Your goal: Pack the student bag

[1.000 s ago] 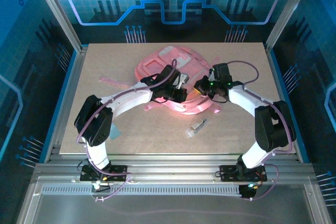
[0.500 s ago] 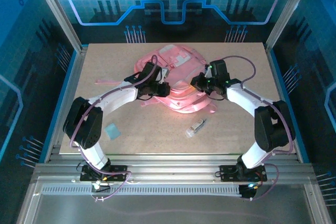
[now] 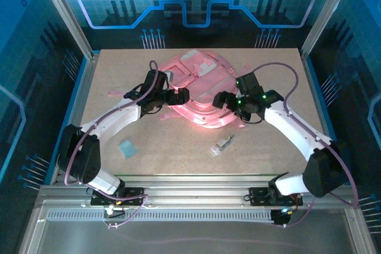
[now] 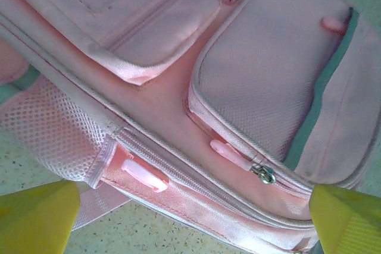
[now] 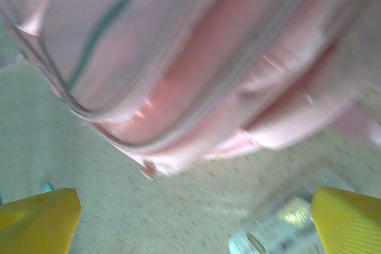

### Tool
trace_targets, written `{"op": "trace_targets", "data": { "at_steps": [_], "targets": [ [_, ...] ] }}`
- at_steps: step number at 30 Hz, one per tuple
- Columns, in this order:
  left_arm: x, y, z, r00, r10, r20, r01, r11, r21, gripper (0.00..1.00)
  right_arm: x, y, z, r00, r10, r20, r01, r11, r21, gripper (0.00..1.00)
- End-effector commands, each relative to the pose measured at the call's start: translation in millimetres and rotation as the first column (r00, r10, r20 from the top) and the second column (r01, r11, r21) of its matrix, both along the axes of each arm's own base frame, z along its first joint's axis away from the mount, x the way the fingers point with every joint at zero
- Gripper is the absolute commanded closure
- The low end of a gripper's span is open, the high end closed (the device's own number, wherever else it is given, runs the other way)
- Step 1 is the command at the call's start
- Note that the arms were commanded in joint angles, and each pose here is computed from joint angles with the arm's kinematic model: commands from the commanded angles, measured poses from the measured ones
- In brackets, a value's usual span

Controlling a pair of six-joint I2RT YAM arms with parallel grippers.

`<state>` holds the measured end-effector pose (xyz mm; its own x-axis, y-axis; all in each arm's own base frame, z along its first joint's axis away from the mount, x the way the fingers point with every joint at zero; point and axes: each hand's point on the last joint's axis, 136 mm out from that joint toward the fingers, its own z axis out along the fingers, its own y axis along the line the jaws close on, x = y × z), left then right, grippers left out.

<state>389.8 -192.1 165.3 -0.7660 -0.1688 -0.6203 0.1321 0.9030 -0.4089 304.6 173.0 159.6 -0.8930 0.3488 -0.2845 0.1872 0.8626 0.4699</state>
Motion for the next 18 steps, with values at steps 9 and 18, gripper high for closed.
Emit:
{"op": "trace_targets", "data": {
  "at_steps": [9,18],
  "targets": [
    [-9.9,3.3,-18.4,1.0,-0.003,0.013,0.004,0.999,-0.042,0.01,-98.5,-10.6,-79.0,0.94,-0.195,-0.281,0.135,0.966,-0.219,0.0],
    [-27.1,14.4,-34.9,1.0,0.005,-0.004,-0.005,1.0,-0.014,0.01,-83.0,26.3,-116.5,0.919,-0.224,-0.326,0.17,0.968,-0.185,0.02]
  ]
}}
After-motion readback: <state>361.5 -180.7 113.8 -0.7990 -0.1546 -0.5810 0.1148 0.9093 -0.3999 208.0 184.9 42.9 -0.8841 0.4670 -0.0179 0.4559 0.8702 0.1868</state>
